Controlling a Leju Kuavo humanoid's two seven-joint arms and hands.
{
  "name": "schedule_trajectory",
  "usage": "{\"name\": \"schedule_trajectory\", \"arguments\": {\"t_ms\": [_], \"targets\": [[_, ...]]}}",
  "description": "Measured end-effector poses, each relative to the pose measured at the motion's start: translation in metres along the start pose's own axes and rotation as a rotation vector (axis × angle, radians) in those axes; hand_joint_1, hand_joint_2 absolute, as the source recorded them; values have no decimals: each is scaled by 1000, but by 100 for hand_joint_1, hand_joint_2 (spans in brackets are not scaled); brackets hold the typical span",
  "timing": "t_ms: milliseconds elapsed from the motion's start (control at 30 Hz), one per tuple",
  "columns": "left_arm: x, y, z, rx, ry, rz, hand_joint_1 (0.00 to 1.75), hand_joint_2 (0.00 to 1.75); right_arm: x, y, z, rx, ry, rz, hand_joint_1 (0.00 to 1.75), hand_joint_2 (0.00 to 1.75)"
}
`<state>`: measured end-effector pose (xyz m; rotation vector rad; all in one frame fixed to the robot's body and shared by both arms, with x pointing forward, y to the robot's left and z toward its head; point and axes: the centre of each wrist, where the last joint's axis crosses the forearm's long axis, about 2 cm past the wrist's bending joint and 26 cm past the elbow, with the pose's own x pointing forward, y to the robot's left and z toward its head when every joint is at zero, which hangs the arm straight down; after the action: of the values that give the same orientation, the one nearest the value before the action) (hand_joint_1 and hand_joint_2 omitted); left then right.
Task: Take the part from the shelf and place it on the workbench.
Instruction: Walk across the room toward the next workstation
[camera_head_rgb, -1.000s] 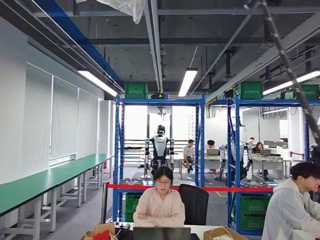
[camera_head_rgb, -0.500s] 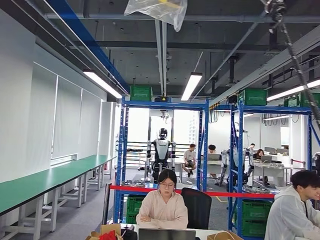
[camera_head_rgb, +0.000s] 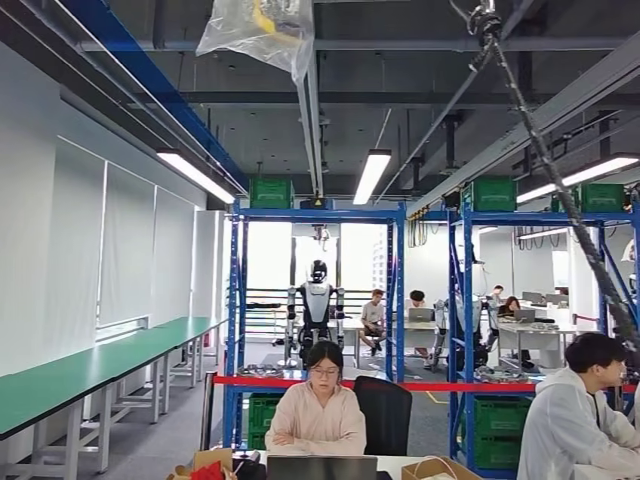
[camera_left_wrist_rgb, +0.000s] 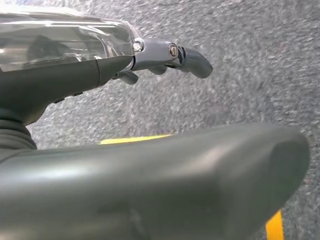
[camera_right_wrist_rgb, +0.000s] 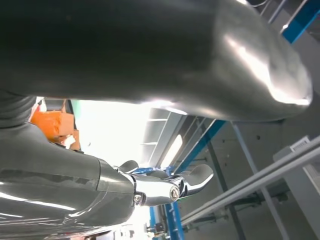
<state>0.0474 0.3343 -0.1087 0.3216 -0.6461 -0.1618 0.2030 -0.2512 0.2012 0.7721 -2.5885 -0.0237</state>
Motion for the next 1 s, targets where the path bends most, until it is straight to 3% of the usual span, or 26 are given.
{"name": "schedule_trajectory", "arguments": {"t_ms": [1000], "targets": [[0, 0, 0, 4, 22, 27, 0, 0, 1, 0, 2, -12, 6, 10, 0, 0]]}}
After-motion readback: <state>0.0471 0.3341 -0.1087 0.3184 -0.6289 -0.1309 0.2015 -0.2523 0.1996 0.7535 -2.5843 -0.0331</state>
